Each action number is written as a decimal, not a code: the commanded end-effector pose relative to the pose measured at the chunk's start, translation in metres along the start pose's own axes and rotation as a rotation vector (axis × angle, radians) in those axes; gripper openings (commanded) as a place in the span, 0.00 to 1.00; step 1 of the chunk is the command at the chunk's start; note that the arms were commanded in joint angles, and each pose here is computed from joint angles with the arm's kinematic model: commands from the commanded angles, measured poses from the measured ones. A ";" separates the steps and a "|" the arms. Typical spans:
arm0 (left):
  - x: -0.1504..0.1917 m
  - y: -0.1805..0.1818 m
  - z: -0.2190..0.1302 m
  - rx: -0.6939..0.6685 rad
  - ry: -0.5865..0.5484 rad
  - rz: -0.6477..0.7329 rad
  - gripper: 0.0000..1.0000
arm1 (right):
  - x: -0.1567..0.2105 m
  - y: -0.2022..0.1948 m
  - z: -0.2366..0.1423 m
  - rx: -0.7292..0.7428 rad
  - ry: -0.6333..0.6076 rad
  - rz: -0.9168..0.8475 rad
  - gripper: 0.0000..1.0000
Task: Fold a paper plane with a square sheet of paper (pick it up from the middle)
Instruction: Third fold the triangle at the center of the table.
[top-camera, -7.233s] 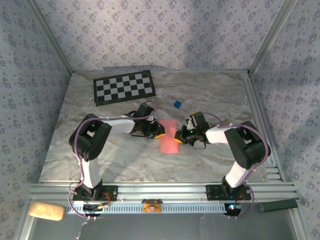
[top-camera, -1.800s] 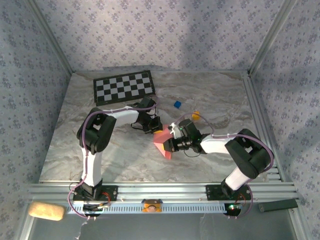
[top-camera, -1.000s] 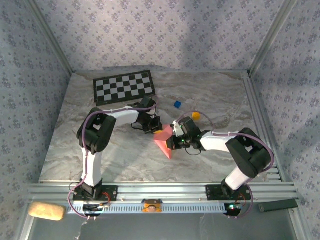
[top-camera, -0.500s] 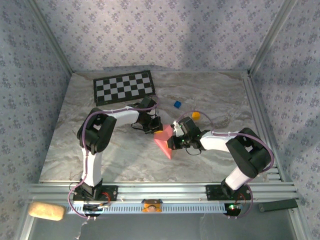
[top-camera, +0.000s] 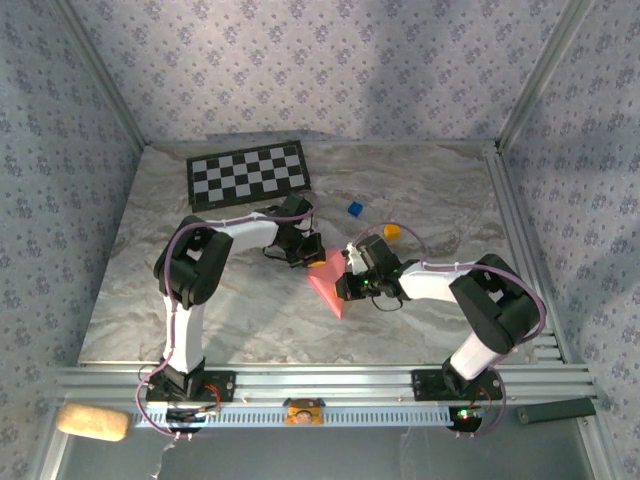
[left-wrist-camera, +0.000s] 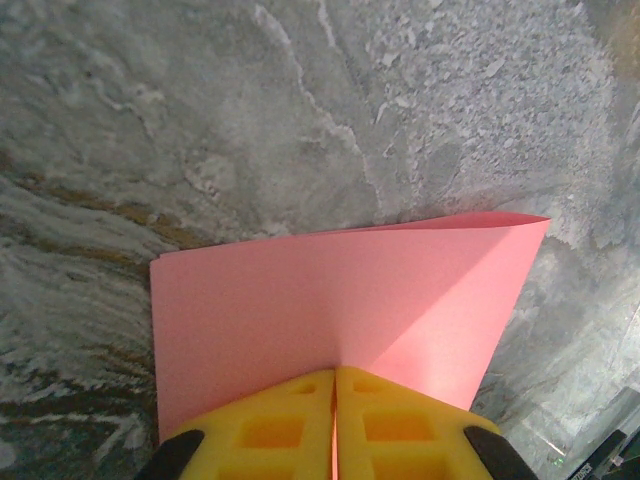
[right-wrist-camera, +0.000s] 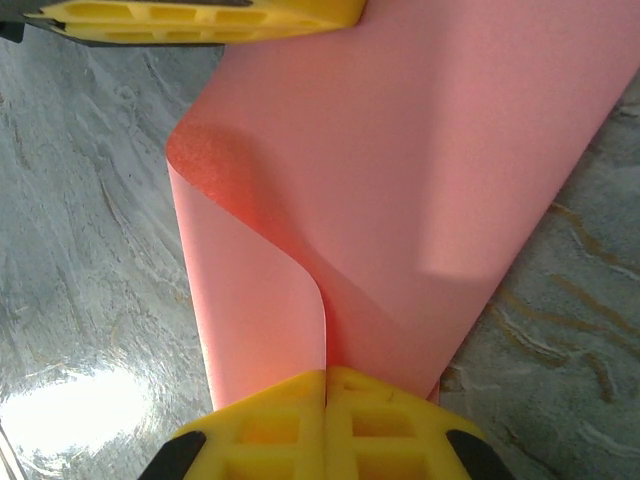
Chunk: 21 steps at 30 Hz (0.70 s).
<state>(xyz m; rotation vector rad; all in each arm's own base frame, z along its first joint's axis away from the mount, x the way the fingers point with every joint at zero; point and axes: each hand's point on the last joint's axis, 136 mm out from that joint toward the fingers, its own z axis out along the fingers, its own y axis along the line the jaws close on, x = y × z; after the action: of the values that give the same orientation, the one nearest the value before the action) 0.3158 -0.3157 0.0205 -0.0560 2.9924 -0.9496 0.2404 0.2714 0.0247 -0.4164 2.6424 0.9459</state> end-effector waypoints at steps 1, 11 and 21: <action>0.012 0.013 0.005 -0.056 0.032 -0.003 0.08 | -0.006 -0.003 0.002 0.022 -0.001 -0.010 0.02; 0.012 0.012 0.005 -0.052 0.030 -0.004 0.08 | -0.008 -0.001 0.003 0.020 -0.001 -0.011 0.02; 0.012 0.012 0.004 -0.053 0.028 -0.005 0.07 | -0.005 -0.003 0.001 0.038 0.002 -0.013 0.02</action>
<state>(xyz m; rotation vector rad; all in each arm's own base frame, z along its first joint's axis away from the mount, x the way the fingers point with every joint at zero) 0.3158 -0.3157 0.0206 -0.0564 2.9922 -0.9499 0.2432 0.2712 0.0226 -0.4094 2.6522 0.9271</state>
